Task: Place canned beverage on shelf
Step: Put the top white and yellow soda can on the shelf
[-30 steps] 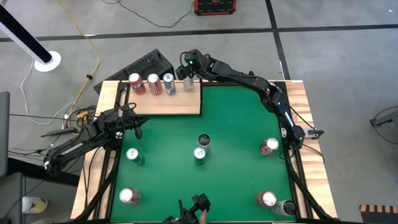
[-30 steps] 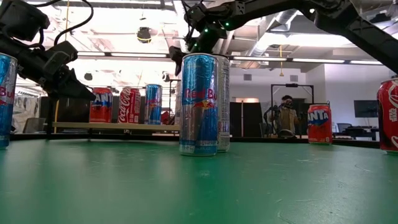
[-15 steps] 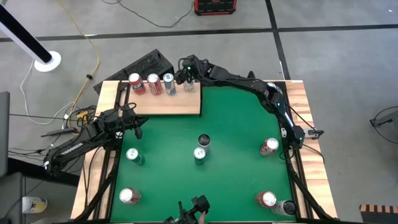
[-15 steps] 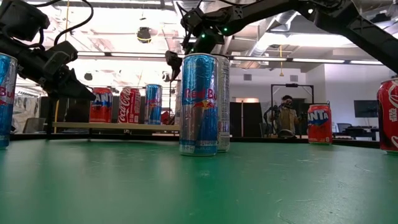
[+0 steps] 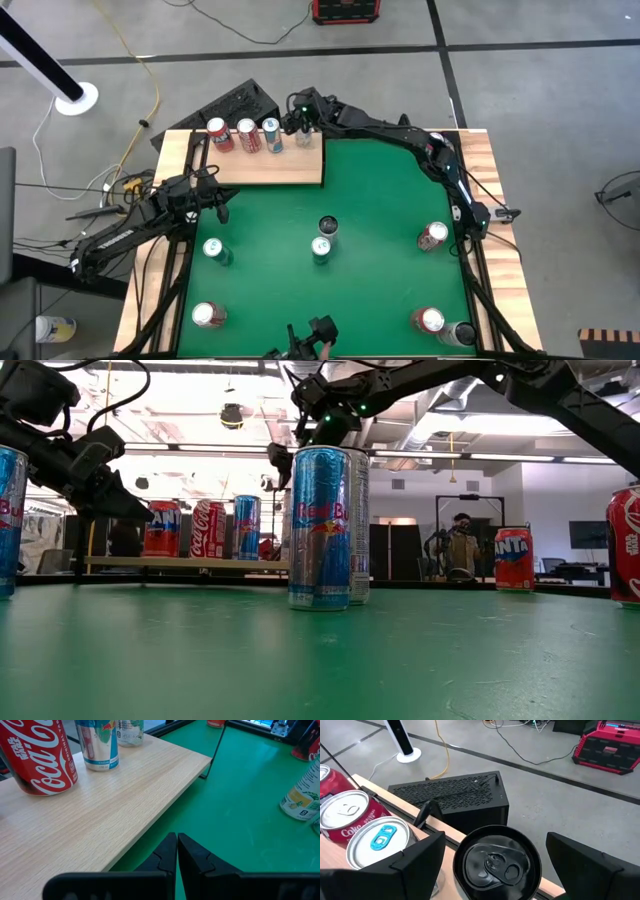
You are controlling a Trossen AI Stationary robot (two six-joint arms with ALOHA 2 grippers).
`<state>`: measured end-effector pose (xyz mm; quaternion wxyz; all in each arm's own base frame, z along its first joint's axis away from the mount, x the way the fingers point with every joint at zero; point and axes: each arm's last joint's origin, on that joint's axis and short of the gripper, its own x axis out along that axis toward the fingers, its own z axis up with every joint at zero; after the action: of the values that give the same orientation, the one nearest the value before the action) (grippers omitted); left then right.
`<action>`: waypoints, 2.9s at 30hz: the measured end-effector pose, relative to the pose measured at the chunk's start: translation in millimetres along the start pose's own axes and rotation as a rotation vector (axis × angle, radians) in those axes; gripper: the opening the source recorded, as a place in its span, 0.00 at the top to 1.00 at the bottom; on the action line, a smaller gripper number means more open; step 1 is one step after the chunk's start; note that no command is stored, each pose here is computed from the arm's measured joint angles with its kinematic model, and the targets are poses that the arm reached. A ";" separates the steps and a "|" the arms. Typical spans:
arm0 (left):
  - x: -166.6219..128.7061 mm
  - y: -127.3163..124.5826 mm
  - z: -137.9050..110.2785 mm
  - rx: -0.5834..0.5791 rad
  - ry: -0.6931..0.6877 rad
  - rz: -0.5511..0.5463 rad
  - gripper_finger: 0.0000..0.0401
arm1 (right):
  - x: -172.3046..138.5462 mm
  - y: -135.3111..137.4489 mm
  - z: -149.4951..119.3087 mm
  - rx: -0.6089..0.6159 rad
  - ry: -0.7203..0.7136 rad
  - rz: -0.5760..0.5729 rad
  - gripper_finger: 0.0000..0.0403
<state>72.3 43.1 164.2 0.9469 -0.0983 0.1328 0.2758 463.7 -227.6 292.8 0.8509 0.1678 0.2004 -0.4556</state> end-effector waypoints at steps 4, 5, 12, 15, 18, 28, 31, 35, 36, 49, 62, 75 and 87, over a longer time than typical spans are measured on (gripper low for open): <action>0.0 0.0 0.0 0.000 0.000 0.000 1.00 | 0.1 -0.7 -1.1 -0.004 0.011 -0.005 0.08; 0.0 0.0 0.1 0.000 0.000 0.000 1.00 | 0.0 -0.7 -1.3 -0.005 0.013 -0.006 0.08; 0.0 0.0 0.0 0.000 0.000 0.000 1.00 | -0.1 -1.4 -3.2 -0.015 0.031 -0.012 0.08; 0.0 0.0 0.0 0.000 0.000 0.000 1.00 | 0.0 -1.8 -4.1 -0.020 0.041 -0.014 0.11; -0.1 0.0 0.1 0.000 0.000 0.000 1.00 | 0.0 -1.9 -4.7 -0.024 0.048 -0.010 0.18; 0.0 0.0 0.0 0.000 0.000 0.000 1.00 | -0.2 -1.0 -5.2 -0.058 0.074 0.045 0.30; 0.0 0.0 0.0 0.000 0.000 0.000 1.00 | -0.3 0.0 -5.2 -0.106 0.085 0.088 0.30; 0.0 0.0 0.0 0.000 0.000 0.000 1.00 | -1.3 2.0 -5.2 -0.173 0.109 0.179 0.31; 0.0 0.0 0.0 0.000 0.000 0.000 1.00 | -1.4 2.4 -5.6 -0.190 0.115 0.195 0.31; 0.0 0.0 0.0 0.000 0.000 0.000 1.00 | 3.4 -8.9 -3.8 -0.386 0.148 0.303 0.31; 0.0 0.0 0.0 0.000 0.000 0.000 1.00 | 11.0 -34.3 5.2 -0.430 0.181 0.436 0.29; 0.0 0.0 0.0 0.000 0.000 0.000 1.00 | 16.9 -53.7 10.0 -0.515 0.183 0.556 0.29; 0.0 0.0 0.0 0.000 0.001 0.000 1.00 | 20.5 -67.1 14.4 -0.597 0.154 0.618 0.29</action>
<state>72.3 43.1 164.2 0.9468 -0.0984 0.1331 0.2759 420.3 -284.3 288.2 0.9412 0.0002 0.3264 -0.0877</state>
